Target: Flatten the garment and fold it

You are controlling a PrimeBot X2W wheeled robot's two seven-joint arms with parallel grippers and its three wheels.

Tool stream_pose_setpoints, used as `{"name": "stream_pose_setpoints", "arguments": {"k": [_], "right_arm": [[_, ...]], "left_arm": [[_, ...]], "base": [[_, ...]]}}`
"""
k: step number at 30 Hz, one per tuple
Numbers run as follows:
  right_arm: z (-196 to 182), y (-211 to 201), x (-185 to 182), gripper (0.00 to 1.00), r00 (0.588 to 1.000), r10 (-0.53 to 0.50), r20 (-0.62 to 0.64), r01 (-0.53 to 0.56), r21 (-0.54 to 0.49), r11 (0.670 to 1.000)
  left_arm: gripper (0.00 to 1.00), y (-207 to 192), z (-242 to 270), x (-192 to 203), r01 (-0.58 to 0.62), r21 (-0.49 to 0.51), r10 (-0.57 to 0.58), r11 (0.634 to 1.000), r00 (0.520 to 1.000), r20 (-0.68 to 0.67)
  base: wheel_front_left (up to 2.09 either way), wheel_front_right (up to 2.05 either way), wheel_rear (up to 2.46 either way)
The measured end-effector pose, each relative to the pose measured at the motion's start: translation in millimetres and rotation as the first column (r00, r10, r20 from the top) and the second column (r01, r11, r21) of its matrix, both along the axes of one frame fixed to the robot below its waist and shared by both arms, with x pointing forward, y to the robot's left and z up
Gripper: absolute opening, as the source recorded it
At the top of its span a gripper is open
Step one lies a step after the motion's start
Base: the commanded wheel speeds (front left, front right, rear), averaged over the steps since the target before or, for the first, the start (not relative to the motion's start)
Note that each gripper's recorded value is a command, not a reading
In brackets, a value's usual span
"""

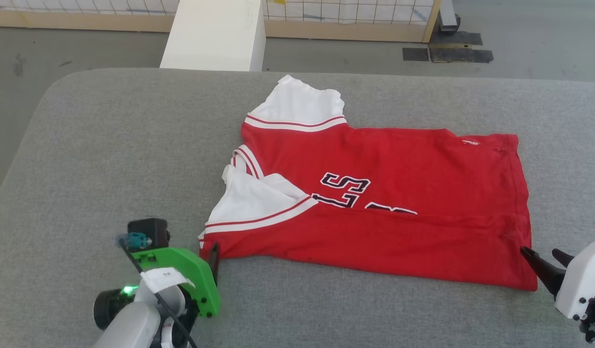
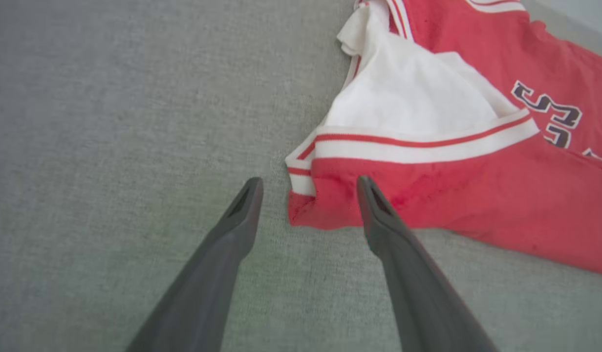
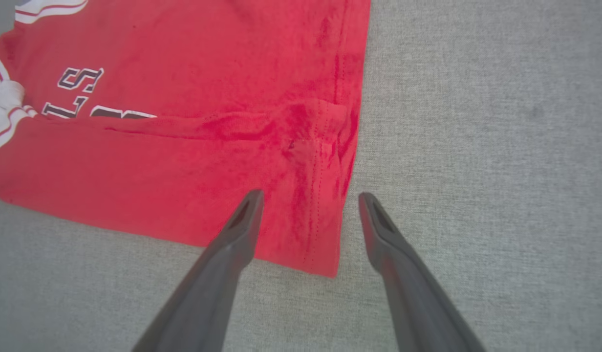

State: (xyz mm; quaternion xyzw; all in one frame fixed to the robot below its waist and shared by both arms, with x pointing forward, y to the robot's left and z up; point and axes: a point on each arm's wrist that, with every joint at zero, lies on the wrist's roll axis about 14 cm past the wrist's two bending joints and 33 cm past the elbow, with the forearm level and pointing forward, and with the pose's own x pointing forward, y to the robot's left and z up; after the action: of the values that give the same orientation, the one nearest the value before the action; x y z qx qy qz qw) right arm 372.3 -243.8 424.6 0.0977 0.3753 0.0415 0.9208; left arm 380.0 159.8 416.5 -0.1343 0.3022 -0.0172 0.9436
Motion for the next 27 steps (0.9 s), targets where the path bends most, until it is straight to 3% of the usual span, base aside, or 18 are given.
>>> {"name": "stream_pose_setpoints", "arguments": {"k": [9, 16, 17, 18, 27], "right_arm": [[1.7, 4.3, -3.8, 1.0, 1.0, -0.009, -0.009, 0.009, 0.017, 1.0], [0.0, -3.8, -9.7, 1.0, 0.999, -0.019, -0.033, 0.018, -0.013, 1.0], [-0.1, -5.5, -11.1, 1.0, 0.999, -0.018, -0.04, 0.017, -0.022, 1.0], [-0.2, -6.6, -12.7, 1.0, 0.999, -0.016, -0.047, 0.015, -0.029, 0.999], [-5.0, -11.5, -29.2, 1.0, 0.993, 0.019, -0.12, -0.036, -0.143, 0.989]], "left_arm": [[1.0, -7.7, -22.9, -7.3, 0.085, 0.037, -0.077, 0.996, 0.983, -0.17], [1.0, -11.3, -34.9, 5.4, 0.108, 0.049, -0.096, 0.993, 0.974, -0.205], [0.32, -11.8, -36.1, 6.3, 0.106, 0.045, -0.094, 0.993, 0.974, -0.208], [0.0, -12.8, -37.5, 6.4, 0.104, 0.037, -0.094, 0.994, 0.973, -0.213], [0.0, -13.6, -30.0, 7.0, 0.058, -0.019, -0.061, 0.998, 0.986, -0.156]], "base": [[0.0, 0.0, 0.0], [0.0, 0.0, 0.0], [0.0, 0.0, 0.0], [0.0, 0.0, 0.0], [0.0, 0.0, 0.0]]}}
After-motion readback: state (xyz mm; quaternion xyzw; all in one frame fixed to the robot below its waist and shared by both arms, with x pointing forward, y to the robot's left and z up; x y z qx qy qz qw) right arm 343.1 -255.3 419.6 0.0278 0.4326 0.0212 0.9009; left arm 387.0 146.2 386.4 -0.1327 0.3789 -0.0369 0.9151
